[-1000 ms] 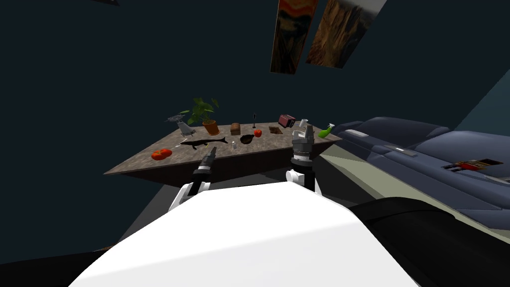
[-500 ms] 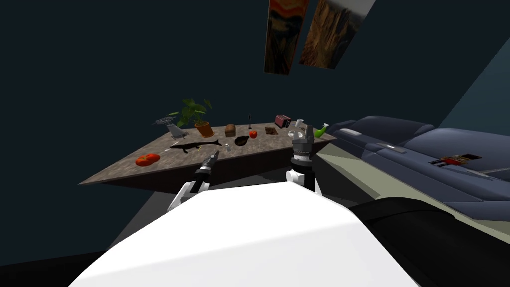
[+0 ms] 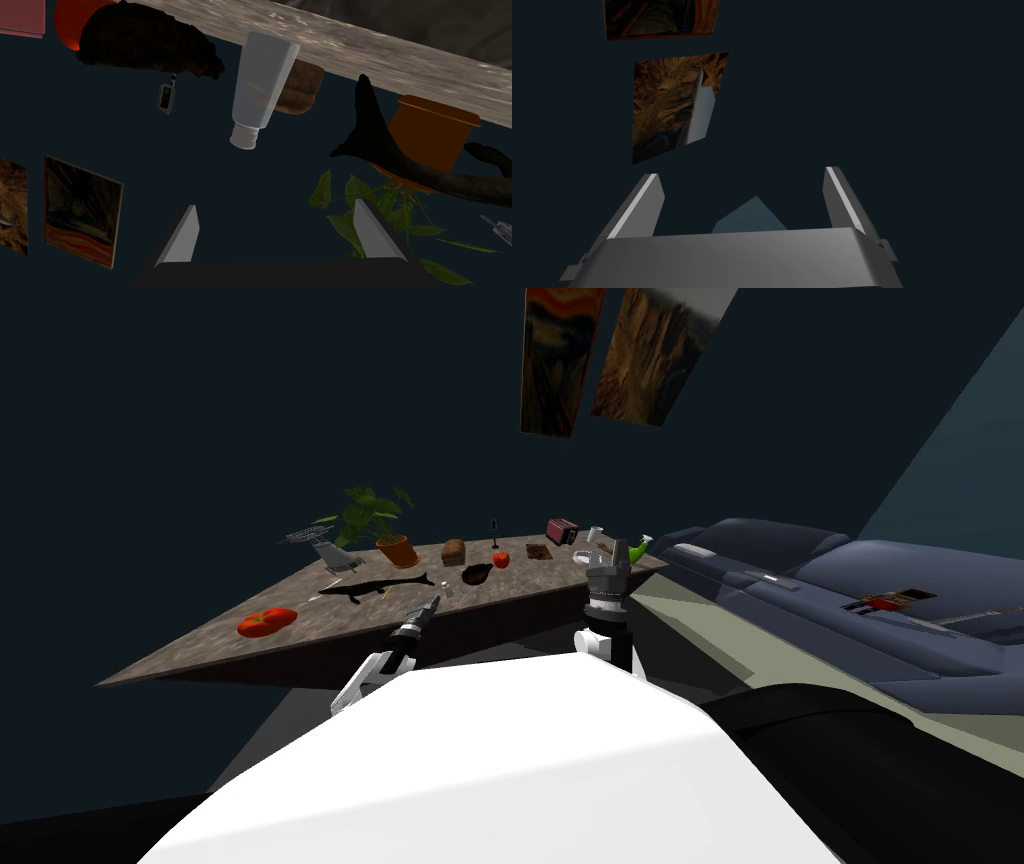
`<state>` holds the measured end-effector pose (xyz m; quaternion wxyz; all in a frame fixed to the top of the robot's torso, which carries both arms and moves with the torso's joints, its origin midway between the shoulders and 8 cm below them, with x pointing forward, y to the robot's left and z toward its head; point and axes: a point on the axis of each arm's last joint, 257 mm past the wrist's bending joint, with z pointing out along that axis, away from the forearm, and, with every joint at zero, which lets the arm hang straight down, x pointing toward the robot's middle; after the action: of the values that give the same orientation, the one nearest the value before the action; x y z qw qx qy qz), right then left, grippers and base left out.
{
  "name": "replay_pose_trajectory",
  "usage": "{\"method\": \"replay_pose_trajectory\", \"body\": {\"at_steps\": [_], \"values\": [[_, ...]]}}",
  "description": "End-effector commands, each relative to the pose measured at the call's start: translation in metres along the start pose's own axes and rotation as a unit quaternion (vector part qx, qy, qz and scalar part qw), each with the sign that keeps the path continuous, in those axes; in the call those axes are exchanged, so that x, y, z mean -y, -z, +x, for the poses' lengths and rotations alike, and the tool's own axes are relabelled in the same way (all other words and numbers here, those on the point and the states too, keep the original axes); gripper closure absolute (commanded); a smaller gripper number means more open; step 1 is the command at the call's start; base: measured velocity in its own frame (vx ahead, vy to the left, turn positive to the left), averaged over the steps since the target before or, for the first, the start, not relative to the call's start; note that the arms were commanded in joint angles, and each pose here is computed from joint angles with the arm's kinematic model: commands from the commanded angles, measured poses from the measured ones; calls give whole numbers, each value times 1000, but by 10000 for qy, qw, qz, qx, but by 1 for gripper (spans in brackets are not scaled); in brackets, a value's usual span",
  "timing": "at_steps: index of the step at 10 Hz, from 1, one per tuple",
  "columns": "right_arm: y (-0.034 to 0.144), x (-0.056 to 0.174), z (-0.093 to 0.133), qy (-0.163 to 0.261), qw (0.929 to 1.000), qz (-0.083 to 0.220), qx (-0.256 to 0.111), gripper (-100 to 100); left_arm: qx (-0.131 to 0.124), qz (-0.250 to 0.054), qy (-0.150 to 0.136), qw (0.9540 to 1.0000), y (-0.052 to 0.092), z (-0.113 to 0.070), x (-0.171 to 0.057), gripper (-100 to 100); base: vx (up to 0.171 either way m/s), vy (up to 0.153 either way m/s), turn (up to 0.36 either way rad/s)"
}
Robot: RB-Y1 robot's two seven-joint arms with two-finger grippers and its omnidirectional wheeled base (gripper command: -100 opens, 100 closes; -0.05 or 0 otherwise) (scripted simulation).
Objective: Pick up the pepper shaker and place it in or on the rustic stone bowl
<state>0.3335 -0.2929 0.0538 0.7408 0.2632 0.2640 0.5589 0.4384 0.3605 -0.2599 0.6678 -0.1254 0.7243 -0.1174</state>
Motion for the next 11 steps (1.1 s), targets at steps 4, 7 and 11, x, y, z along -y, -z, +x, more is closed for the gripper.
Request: {"method": "replay_pose_trajectory", "body": {"at_steps": [4, 7, 11], "values": [[0, 0, 0, 0, 10000, 0, 0, 0, -470, -176, -919, 9945, -3, 21, -33, -100, 104, -73, -93], [0, 0, 0, 1, 10000, 0, 0, 0, -556, -207, -1115, 9920, -4, 23, -41, -100, 108, -38, -59], [0, 0, 0, -1, 10000, -1, 0, 0, -515, -419, -1177, 9908, 2, 11, -86, -100, -10, -50, -109]]}}
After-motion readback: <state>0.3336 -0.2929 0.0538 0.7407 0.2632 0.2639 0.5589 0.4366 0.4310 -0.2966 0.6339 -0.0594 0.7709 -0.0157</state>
